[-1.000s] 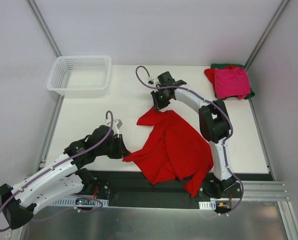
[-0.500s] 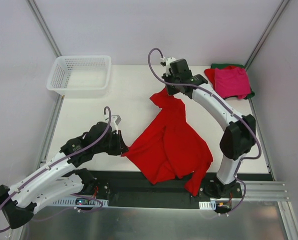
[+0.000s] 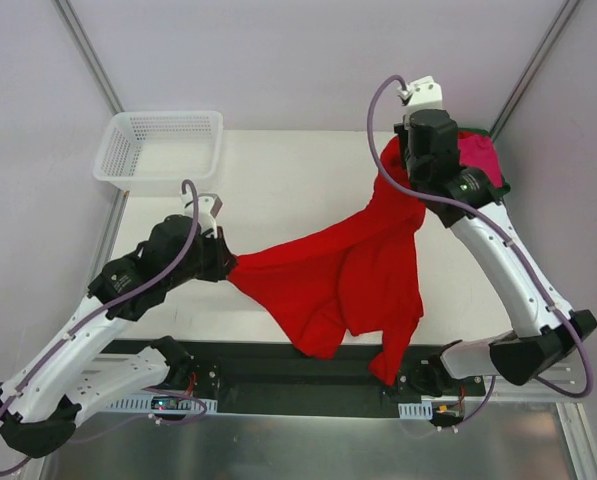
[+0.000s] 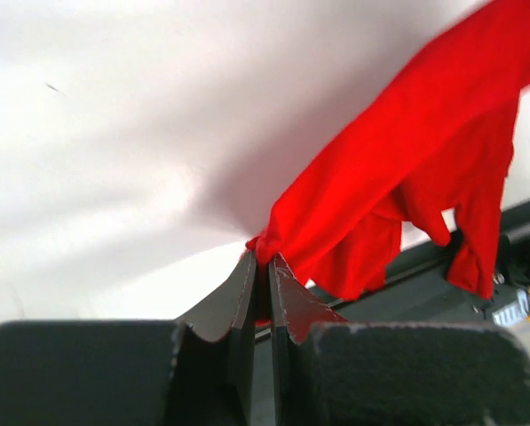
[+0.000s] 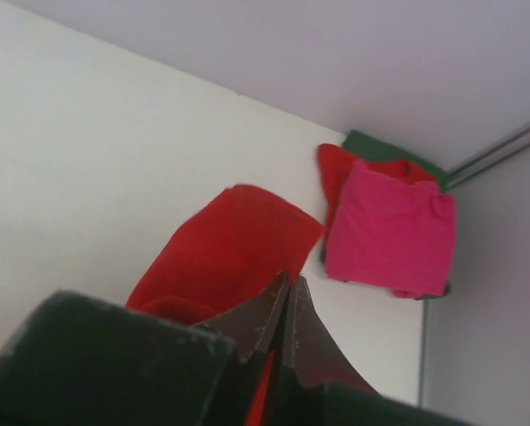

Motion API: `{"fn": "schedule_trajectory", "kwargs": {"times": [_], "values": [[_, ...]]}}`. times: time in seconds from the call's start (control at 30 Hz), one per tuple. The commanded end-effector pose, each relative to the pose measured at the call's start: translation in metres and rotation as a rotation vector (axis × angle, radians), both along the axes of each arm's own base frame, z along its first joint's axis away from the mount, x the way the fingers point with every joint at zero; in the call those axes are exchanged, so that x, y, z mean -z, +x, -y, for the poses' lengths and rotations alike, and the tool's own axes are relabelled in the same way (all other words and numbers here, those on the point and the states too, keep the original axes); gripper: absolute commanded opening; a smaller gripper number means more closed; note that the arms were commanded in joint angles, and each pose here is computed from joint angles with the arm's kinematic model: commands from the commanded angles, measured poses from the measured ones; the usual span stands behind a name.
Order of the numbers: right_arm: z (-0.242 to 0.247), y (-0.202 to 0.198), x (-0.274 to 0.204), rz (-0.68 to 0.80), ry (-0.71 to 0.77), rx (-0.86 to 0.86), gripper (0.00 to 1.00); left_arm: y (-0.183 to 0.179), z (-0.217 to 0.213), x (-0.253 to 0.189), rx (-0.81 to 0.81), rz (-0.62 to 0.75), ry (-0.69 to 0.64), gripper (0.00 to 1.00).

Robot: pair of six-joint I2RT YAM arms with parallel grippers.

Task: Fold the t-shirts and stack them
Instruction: Flatten out the tshirt

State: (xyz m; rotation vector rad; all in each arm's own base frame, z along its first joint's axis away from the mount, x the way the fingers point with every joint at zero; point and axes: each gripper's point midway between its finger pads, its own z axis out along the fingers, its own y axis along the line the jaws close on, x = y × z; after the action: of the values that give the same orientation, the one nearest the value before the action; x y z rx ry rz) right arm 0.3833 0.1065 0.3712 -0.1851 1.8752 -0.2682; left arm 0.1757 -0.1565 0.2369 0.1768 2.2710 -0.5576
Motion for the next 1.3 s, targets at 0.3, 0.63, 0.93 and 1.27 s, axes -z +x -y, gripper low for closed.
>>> {"fn": "schedule_trajectory", "kwargs": {"times": [0.3,0.63,0.93,1.27], "values": [[0.074,-0.043,-0.113,0.3,0.02,0.195,0.01,0.019,-0.071,-0.074,-0.138,0.208,0.173,0.04],[0.065,-0.075,-0.056,0.108,0.123,0.121,0.01,0.016,-0.064,-0.063,-0.108,0.162,0.164,0.04],[0.004,-0.118,0.126,-0.426,0.24,-0.06,0.01,0.018,-0.034,-0.015,0.01,-0.003,0.158,0.04],[-0.006,-0.157,0.2,-0.703,0.143,-0.035,0.01,0.025,0.007,0.043,0.116,-0.176,0.104,0.03]]}}
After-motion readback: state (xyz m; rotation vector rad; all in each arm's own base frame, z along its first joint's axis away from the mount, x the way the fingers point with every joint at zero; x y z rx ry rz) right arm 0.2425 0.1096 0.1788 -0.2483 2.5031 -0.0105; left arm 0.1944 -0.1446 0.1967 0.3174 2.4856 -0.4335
